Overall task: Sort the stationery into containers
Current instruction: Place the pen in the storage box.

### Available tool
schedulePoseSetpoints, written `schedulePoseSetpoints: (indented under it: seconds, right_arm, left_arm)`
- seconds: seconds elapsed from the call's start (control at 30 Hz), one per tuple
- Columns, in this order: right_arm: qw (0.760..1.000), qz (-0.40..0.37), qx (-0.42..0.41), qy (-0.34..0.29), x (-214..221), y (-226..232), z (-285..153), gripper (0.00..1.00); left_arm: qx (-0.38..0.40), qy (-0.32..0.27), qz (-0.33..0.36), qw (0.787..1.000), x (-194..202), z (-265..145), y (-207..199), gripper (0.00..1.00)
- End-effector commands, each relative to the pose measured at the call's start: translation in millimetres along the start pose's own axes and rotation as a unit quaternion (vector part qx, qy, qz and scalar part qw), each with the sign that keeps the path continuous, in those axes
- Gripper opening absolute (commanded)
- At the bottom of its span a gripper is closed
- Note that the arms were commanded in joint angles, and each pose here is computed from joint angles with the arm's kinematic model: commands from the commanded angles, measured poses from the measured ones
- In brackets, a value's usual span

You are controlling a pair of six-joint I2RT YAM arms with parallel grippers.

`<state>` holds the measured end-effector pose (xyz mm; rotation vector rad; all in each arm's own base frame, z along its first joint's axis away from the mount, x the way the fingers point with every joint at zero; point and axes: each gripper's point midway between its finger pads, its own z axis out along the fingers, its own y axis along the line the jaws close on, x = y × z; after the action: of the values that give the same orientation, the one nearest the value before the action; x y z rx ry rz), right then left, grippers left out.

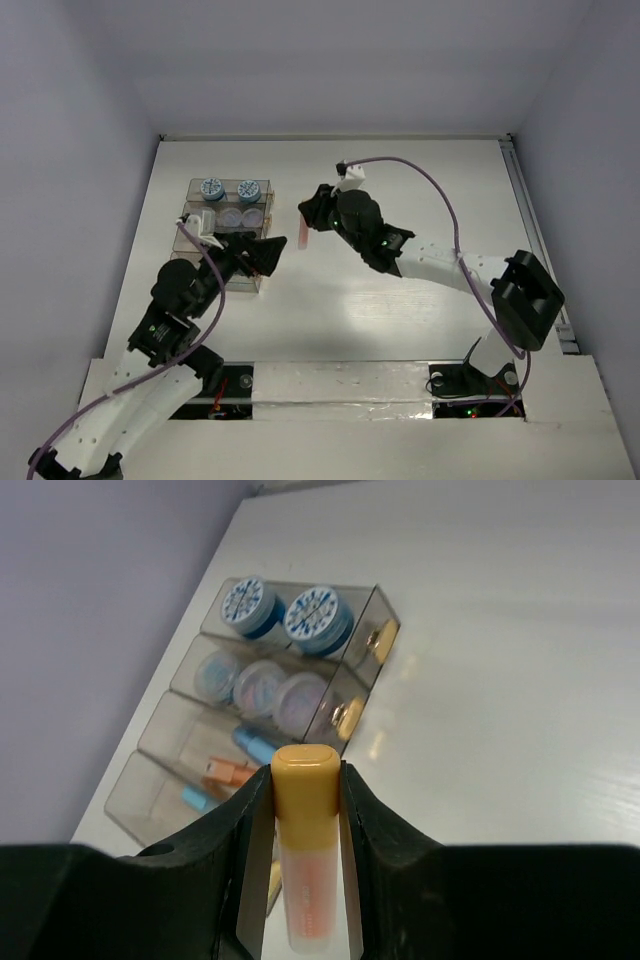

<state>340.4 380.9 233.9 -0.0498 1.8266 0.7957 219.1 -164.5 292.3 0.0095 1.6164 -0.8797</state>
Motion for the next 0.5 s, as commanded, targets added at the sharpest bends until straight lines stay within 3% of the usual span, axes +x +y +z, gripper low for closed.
schedulePoseSetpoints:
  seconds: [0.0,0.2,0.37,0.4,0.47]
  right_arm:
    - [0.998,-0.009,-0.042,-0.037,-44,23,7,0.00]
    - [0.985,-0.053,-0.155,0.052,16,71,20,0.00]
    - [0.944,-0.133,-0.287,0.094,48,141,29,0.00]
    - [0.934,-0.161,-0.297,0.116,73,141,36,0.00]
    - [0.912,-0.201,-0.340,0.111,74,160,39,0.00]
  left_arm:
    - [-0.053,-0.022,0.015,0.998,-20,-30,12,0.99]
    - [-0.137,-0.135,0.057,0.980,-86,-78,29,0.99]
    - [-0.190,-0.169,0.083,0.963,-104,-92,44,0.99]
    - [-0.196,-0.172,0.085,0.962,-104,-94,47,0.99]
    - [-0.204,-0.178,0.085,0.959,-99,-97,54,0.99]
